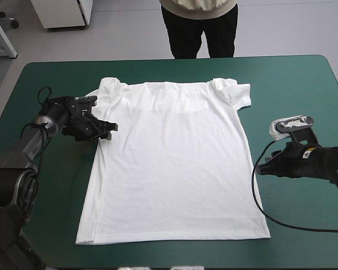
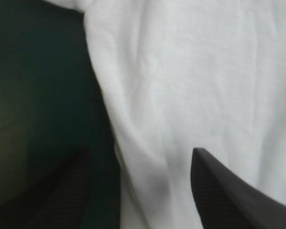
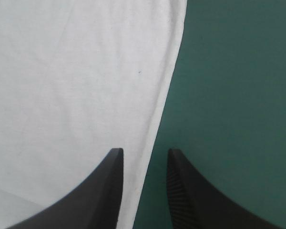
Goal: Fold the cloth
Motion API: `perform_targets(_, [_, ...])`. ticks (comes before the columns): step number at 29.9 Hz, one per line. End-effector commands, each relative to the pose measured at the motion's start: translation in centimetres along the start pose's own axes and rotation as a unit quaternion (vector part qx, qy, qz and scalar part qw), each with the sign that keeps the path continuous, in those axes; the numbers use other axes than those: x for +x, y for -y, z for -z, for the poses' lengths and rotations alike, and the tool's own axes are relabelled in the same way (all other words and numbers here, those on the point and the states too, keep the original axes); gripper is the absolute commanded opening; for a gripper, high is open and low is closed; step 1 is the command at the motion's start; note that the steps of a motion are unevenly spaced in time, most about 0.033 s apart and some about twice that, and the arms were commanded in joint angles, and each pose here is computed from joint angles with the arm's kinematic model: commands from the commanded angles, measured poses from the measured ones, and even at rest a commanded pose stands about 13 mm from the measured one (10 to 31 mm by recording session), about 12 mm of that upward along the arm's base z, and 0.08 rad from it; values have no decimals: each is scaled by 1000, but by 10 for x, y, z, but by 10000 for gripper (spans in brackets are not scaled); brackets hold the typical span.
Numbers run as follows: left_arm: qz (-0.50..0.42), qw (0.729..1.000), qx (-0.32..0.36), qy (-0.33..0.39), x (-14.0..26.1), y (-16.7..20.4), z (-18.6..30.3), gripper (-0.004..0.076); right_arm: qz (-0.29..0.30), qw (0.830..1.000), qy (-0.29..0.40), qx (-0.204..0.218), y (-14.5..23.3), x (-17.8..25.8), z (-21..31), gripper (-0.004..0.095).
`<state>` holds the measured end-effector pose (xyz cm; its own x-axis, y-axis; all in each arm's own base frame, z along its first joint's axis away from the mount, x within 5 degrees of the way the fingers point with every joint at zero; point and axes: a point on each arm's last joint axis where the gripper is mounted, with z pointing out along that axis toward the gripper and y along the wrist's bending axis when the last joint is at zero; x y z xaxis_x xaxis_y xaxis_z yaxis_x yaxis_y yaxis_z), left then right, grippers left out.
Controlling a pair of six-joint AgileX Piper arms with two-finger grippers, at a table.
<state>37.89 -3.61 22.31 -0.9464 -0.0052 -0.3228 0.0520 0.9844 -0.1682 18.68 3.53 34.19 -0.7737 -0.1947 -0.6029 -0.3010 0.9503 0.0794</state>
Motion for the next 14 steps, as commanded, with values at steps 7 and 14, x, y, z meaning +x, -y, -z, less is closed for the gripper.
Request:
perform_targets(7, [-6,999,0,49,-13,3,12,435,-1,1000,27,7,3,-13,0,309])
perform_targets(14, [-20,999,-26,41,-13,-3,3,106,-4,1000,26,5,5,-16,-7,307])
